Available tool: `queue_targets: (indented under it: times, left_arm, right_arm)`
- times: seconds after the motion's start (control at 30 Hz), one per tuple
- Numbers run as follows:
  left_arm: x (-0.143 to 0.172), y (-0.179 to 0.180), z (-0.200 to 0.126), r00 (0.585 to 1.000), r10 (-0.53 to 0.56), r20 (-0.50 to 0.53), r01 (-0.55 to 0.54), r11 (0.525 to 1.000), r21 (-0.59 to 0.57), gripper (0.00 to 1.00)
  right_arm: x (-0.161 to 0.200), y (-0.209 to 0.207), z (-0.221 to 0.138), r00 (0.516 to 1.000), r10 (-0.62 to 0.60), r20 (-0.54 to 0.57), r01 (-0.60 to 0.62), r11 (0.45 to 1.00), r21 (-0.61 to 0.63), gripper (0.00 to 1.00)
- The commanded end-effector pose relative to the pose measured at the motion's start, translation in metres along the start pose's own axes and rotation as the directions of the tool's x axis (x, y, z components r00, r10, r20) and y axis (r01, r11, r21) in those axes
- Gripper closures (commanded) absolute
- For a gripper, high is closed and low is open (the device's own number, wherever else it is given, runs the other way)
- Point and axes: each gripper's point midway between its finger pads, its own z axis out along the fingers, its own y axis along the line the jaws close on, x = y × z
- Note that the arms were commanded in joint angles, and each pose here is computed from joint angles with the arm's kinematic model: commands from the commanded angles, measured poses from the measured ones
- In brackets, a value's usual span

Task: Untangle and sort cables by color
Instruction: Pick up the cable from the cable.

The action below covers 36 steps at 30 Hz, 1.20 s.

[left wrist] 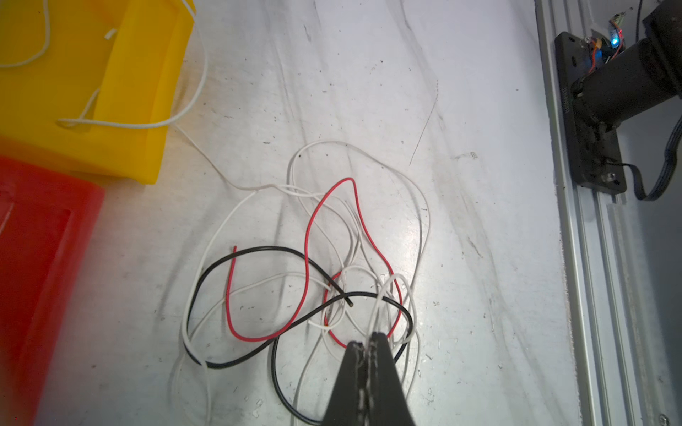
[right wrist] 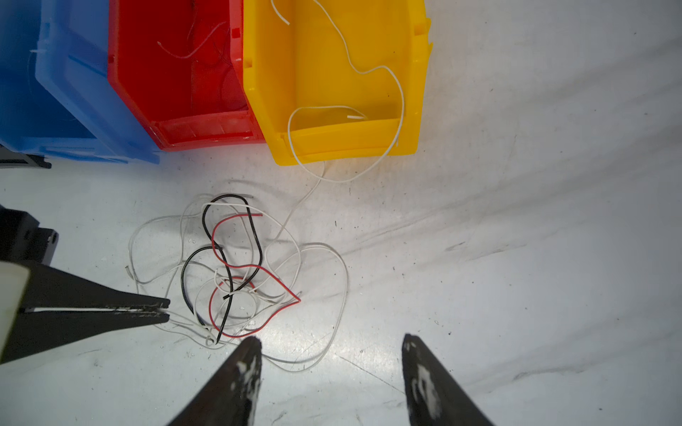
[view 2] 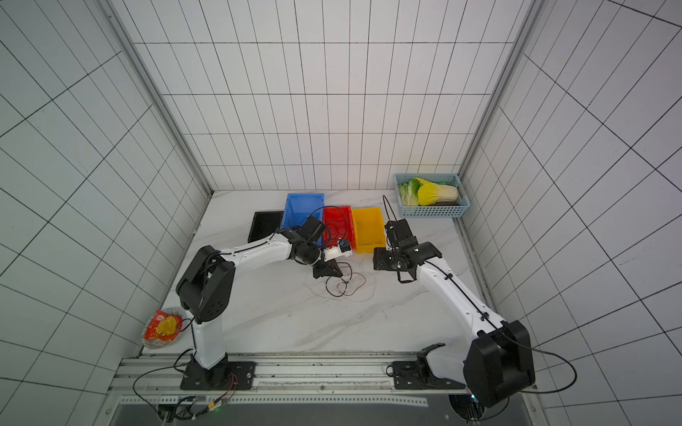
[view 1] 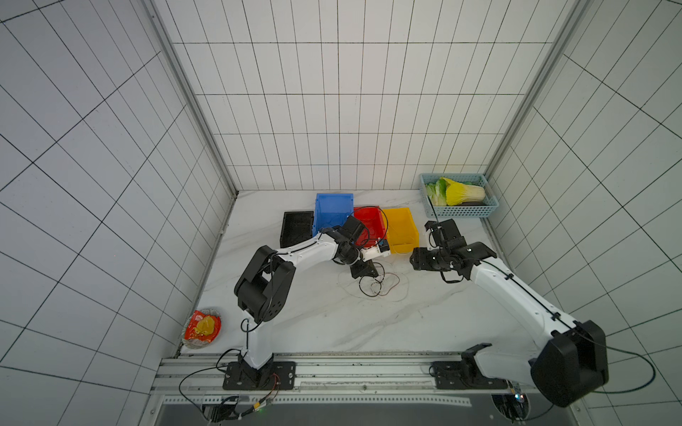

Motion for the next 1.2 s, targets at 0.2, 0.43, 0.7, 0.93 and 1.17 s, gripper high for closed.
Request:
queue_targets:
  times: [0.2,0.43,0.7,0.93,1.17]
  left_arm:
    - [-0.091,-0.077,-0.148,0.984,-0.078,0.159,0.057,0.990,0.130,1.00]
    - [-0.140,-0.136,-0.237,0.941,-0.075,0.329,0.015,0.983,0.181,1.00]
    - [-0.194,-0.190,-0.351,0.803,0.037,0.594,-0.149,0.979,0.139,1.00]
    - [-0.211,-0.161,-0.379,0.752,0.003,0.659,-0.065,0.995,0.070,1.00]
    - [-0.208,-0.129,-0.365,0.764,-0.005,0.645,0.005,1.000,0.002,1.00]
  right_arm:
    - [0.008,0.019,-0.011,0.997,-0.080,0.008,0.080,0.988,-0.132,0.35]
    - [-0.001,0.052,-0.012,0.987,-0.153,0.041,0.158,0.959,-0.237,0.35]
    - [-0.016,0.067,-0.035,0.966,-0.198,0.167,0.239,0.932,-0.272,0.36]
    - [-0.026,0.124,-0.087,0.836,-0.309,0.453,0.497,0.777,-0.387,0.32]
    - [-0.049,0.081,-0.091,0.834,-0.249,0.492,0.371,0.914,-0.166,0.24]
